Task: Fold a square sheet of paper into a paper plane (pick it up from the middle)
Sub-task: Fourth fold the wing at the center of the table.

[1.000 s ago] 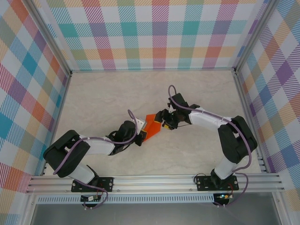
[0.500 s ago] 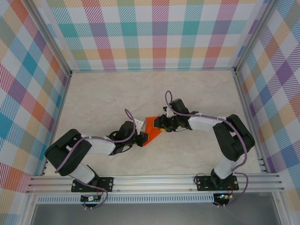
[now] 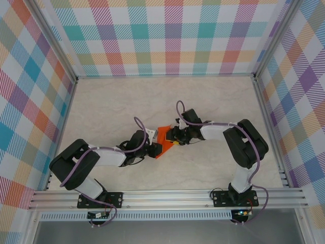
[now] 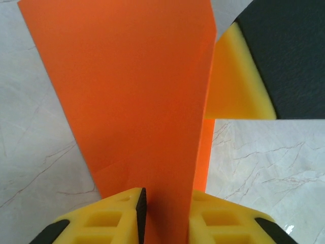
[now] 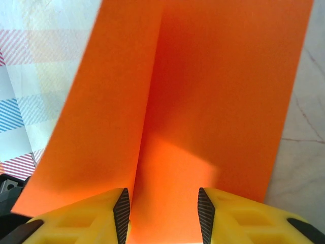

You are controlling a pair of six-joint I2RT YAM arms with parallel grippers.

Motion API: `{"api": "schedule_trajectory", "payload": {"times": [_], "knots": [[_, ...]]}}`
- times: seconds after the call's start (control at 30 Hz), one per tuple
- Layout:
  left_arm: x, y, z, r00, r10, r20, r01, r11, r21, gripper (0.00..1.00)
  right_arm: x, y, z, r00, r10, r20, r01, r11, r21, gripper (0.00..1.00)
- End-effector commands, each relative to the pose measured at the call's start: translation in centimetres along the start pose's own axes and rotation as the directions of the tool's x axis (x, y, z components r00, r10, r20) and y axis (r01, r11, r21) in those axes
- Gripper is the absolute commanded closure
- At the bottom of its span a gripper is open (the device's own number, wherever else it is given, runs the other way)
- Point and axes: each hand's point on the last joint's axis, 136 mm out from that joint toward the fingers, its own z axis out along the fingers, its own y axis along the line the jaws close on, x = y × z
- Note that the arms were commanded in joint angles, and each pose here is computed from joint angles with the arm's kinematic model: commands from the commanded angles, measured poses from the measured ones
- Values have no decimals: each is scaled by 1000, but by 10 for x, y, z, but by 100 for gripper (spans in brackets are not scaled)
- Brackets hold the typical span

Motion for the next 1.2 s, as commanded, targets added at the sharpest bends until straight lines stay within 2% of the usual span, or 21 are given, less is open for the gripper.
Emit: {"api": "schedule_trajectory", "payload": {"times": [0.0, 0.37, 0.53, 0.7, 0.87, 1.17], "knots": [[-10, -13, -4, 999, -52, -3, 52, 998, 18, 73, -6, 9, 2, 1000, -6, 4, 6, 1000, -27, 56], [-6, -7, -20, 985, -165, -55, 162, 985, -59, 66, -3, 5, 6, 1000, 1, -10, -1, 1000, -22, 58], [0, -9, -26, 984, -161, -73, 156, 985, -75, 59, -2, 6, 7, 1000, -3, -15, 2, 1000, -23, 58], [8, -5, -31, 987, -141, -80, 130, 983, -132, 56, -1, 6, 8, 1000, -8, -18, 7, 1000, -22, 58], [10, -4, -25, 989, -122, -78, 108, 980, -166, 58, 0, 6, 9, 1000, -5, -20, 4, 1000, -21, 58], [15, -8, -9, 990, -109, -92, 90, 977, -195, 72, 1, 8, 9, 1000, -8, -21, 7, 1000, -25, 58]]}}
